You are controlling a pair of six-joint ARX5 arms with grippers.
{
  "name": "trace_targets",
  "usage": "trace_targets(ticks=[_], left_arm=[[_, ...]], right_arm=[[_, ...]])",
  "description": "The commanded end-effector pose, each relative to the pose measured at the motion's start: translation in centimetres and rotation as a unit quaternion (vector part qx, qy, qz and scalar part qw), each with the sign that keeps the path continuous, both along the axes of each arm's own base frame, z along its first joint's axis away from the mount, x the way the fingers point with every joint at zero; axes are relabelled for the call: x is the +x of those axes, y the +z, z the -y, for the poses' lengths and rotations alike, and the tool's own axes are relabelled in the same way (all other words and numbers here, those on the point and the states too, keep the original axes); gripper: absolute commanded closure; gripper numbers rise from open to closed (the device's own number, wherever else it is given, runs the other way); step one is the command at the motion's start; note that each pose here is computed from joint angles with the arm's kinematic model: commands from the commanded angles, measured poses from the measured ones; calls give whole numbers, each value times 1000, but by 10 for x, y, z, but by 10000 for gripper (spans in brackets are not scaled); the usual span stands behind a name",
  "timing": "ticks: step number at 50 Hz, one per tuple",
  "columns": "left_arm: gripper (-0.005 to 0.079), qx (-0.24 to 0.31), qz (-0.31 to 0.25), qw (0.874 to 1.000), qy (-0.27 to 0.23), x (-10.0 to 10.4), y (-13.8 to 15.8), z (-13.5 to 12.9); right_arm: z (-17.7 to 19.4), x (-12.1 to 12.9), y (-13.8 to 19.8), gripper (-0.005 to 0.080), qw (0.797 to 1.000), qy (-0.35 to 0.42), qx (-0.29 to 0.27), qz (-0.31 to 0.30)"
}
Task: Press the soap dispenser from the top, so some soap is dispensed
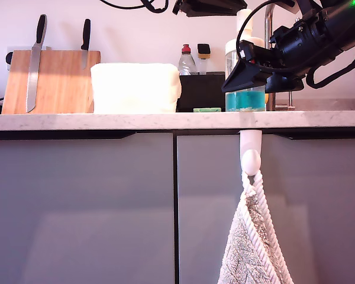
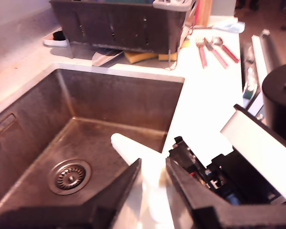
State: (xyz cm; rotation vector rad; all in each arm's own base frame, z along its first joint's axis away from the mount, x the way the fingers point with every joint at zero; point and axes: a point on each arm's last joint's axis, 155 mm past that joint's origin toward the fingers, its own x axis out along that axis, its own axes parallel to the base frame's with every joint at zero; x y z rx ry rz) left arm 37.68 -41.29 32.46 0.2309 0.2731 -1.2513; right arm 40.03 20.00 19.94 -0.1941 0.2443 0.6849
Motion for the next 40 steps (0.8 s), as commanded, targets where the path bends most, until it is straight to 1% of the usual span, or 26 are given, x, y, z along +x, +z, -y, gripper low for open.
trace_targets(ticks=[1,7,16,25,34,40], left_arm=[[620,55,-56,997,3,5,-67,2],[620,62,-65,996,3,7,-77,4],[620,78,-86,993,1,9,-103,8],[620,83,-92,992,1,9,-107,7],[621,108,-98,989,-9,2,-119,1],[620,111,-98,989,-10,1,-120,0]], right_arm=[[-1,-3,-10,560,1000,2,-7,-11],[-1,-3,-10,560,1000,2,-7,-11],[-1,-3,-10,561,1000,2,-8,-11],[0,-4,-12,561,1000,2,-12,-14],[0,-3,-11,561,1000,2,-12,-12],[0,-3,-11,561,1000,3,-14,-10]])
